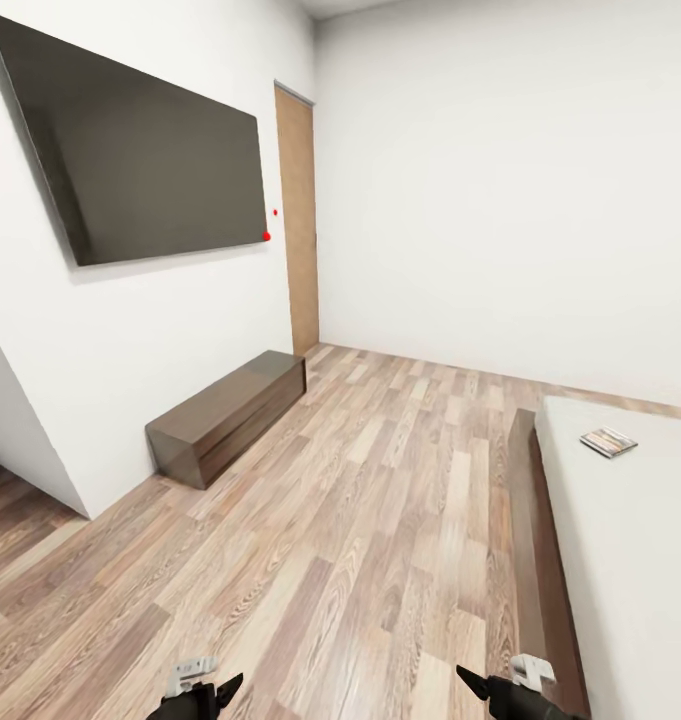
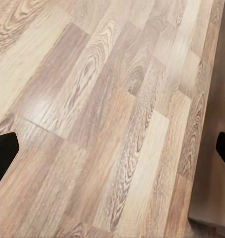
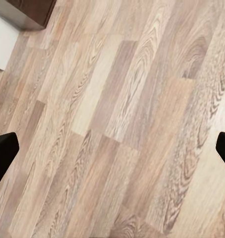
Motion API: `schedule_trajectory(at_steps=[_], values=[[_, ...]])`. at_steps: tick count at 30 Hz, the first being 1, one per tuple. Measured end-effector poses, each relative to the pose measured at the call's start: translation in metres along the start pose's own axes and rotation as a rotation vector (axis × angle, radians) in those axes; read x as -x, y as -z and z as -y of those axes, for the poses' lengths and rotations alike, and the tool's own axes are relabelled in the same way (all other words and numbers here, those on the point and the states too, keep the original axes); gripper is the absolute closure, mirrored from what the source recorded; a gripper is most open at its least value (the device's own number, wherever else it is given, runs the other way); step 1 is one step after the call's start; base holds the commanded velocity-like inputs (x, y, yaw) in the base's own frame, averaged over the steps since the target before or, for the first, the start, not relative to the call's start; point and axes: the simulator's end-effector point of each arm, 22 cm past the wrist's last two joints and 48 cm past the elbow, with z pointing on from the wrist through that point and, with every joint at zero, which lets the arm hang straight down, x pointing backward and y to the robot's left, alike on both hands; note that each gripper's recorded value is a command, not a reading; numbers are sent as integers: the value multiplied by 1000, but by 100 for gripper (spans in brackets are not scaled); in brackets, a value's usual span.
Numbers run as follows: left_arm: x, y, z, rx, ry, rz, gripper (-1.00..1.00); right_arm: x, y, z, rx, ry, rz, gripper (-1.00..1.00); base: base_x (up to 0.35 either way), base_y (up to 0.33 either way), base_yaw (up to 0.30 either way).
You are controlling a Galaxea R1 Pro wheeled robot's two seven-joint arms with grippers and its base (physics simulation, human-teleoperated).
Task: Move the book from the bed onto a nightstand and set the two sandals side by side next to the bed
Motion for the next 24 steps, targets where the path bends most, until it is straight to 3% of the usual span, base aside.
schedule_trajectory(at_steps=[24], values=[[0, 0, 0, 1, -1, -1, -100, 0, 0, 0, -1, 0, 0, -100, 333, -4, 0]])
